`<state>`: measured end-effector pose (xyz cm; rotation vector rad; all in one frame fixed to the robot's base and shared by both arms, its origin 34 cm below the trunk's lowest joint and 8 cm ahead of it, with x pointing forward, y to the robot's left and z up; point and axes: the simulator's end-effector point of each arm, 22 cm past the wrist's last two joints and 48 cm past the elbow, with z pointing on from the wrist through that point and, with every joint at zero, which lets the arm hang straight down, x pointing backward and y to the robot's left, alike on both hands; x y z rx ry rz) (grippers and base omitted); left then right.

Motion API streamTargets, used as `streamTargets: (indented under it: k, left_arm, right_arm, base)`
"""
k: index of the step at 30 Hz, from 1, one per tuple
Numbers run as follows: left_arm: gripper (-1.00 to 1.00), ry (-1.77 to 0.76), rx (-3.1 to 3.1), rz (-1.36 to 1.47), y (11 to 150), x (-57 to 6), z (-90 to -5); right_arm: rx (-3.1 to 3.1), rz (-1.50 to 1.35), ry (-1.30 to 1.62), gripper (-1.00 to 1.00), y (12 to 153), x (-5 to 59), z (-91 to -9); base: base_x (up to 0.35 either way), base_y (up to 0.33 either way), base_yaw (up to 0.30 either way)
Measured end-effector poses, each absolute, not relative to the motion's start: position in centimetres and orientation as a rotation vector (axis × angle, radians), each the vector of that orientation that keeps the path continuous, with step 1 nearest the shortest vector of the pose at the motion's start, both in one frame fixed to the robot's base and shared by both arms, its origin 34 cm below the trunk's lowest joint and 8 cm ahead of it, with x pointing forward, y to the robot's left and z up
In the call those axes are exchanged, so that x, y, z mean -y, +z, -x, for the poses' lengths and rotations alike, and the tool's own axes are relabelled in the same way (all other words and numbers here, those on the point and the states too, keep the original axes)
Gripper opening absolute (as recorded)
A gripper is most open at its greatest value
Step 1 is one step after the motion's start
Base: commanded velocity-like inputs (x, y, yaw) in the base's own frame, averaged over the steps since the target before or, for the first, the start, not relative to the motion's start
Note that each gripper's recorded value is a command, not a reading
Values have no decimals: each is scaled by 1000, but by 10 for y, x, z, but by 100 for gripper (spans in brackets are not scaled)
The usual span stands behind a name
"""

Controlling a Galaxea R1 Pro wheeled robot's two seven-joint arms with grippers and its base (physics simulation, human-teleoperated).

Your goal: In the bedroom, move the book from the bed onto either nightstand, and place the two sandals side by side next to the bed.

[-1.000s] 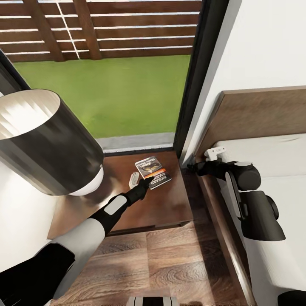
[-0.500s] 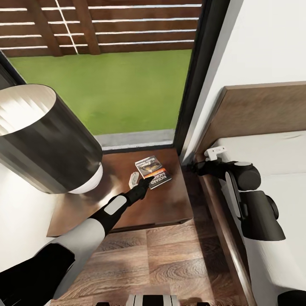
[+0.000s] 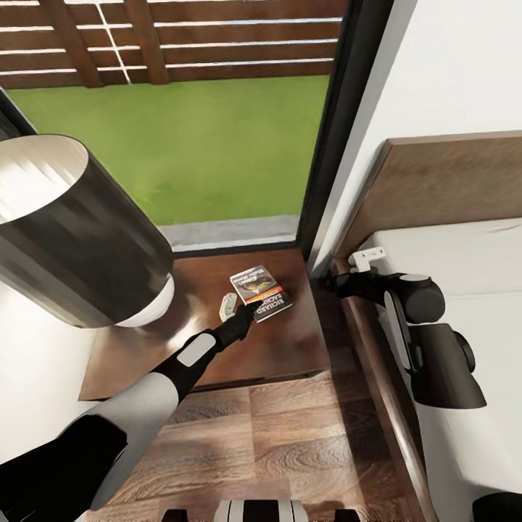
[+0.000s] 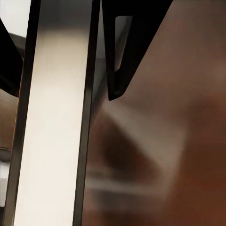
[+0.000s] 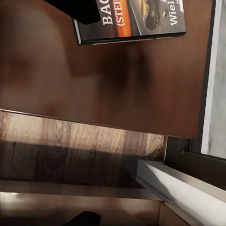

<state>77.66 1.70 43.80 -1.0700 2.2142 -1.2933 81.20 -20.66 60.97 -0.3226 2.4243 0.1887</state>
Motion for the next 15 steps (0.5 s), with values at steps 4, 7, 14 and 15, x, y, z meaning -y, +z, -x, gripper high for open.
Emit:
streamTargets:
  k: [4,7,14,15]
  left_arm:
    - [-100,-1299,-2211,1070,437,-17,-776]
    - [-100,-1303,-2208,1069,437,-17,-777]
    - [-100,-1305,-2206,1069,437,-16,-777]
    - [-100,-1306,-2205,1069,437,-16,-777]
  right_arm:
    - [-2425,323,188,100,609,207,-813]
    - [-2426,323,190,100,608,207,-813]
    - [-2428,356,258,100,608,200,-808]
    - [-2428,380,295,100,609,200,-806]
  base:
    - [0,0,0]
    - [0,0,0]
    - [0,0,0]
    - [0,0,0]
